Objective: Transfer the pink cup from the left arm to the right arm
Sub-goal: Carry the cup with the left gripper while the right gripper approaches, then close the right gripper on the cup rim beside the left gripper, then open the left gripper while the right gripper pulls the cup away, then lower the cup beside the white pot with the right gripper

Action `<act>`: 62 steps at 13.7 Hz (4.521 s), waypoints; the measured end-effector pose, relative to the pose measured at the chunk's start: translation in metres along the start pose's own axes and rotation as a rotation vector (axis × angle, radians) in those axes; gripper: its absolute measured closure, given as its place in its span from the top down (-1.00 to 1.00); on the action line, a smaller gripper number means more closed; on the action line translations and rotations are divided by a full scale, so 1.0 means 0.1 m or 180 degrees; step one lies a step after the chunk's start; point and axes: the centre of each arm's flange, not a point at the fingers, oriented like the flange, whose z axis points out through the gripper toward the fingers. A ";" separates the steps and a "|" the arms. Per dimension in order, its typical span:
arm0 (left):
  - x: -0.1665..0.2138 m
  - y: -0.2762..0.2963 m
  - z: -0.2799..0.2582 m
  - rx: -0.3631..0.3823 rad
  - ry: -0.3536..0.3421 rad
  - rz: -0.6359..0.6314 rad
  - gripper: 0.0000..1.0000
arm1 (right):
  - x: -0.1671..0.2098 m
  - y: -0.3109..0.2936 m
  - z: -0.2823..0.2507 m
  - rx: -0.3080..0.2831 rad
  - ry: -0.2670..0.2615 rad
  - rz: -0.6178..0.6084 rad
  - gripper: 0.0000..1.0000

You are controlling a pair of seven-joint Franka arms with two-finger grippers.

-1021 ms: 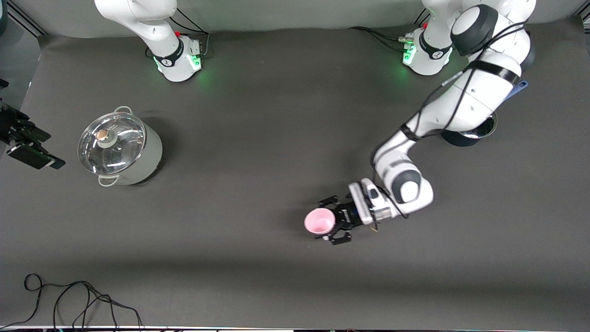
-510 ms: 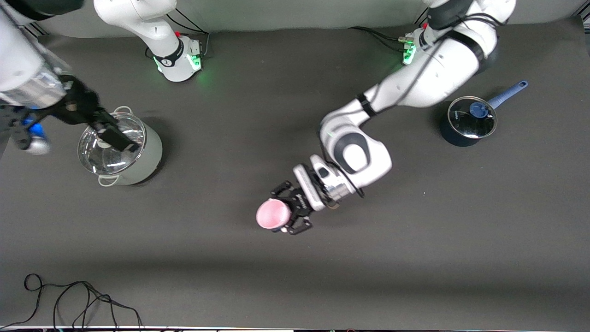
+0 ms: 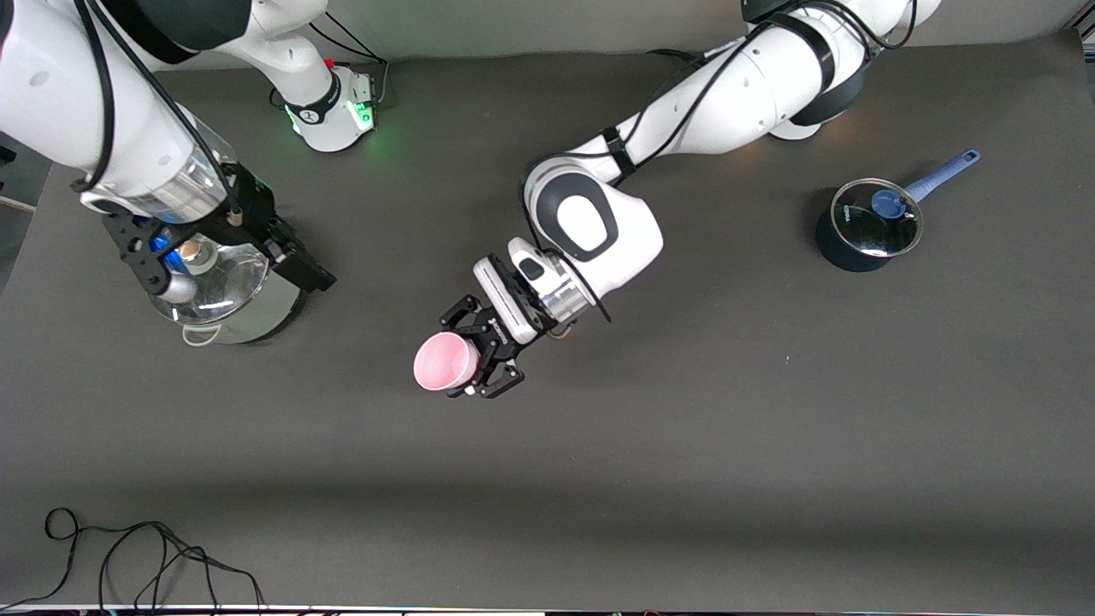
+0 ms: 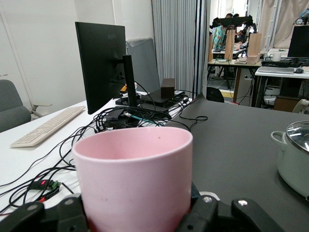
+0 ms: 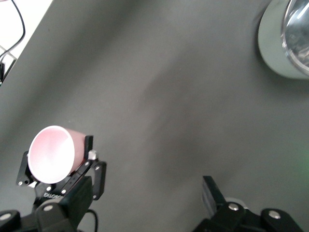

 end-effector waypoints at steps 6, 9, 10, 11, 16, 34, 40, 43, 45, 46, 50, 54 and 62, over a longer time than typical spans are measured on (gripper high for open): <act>0.10 0.37 0.05 0.0061 -0.0080 -0.0154 0.31 | 0.18 -0.28 0.29 0.0089 -0.0245 0.0093 1.00; 0.16 0.34 0.02 0.0102 -0.0071 -0.0181 0.31 | 0.27 -0.44 0.49 0.0113 -0.0286 0.0125 1.00; 0.19 0.34 0.00 0.0113 -0.0067 -0.0184 0.31 | 0.29 -0.48 0.57 0.0105 -0.0296 0.0136 1.00; 0.20 0.34 0.00 0.0122 -0.0068 -0.0187 0.31 | 0.31 -0.52 0.63 0.0109 -0.0299 0.0149 1.00; 0.20 0.34 -0.01 0.0130 -0.0076 -0.0200 0.31 | 0.22 -0.63 0.80 0.0069 -0.0333 0.0137 1.00; 0.22 0.35 -0.02 0.0153 -0.0083 -0.0185 0.31 | -0.08 -0.83 1.00 0.0004 -0.0355 0.0057 -0.90; 0.39 0.22 -0.06 0.0222 -0.0002 -0.0153 1.00 | -0.03 -0.83 0.97 0.0053 -0.0313 0.0080 -0.93; 0.35 0.06 -0.11 0.0177 -0.0051 0.0124 1.00 | 0.06 -0.87 0.89 0.0136 -0.0115 0.0072 -0.93; 0.30 -0.34 -0.21 0.0007 -0.0035 0.0422 1.00 | 0.25 -0.84 0.86 0.0105 0.0135 0.0090 -0.93; 0.28 -0.65 -0.31 -0.0117 0.0008 0.0525 1.00 | 0.38 -0.80 0.85 0.0079 0.0223 0.0090 -0.93; 0.24 -1.67 -0.91 -0.0789 0.0107 0.1004 1.00 | 1.24 -0.44 0.69 0.0061 0.0357 -0.0169 -0.93; 0.21 -2.68 -2.01 -0.1795 -0.0274 0.1312 1.00 | 2.28 0.22 0.51 -0.0171 0.0559 -0.0917 -0.93; 1.16 -2.84 -4.01 -0.2606 -0.2462 0.0929 1.00 | 3.51 1.63 0.31 -0.0514 0.0269 -0.2855 -0.93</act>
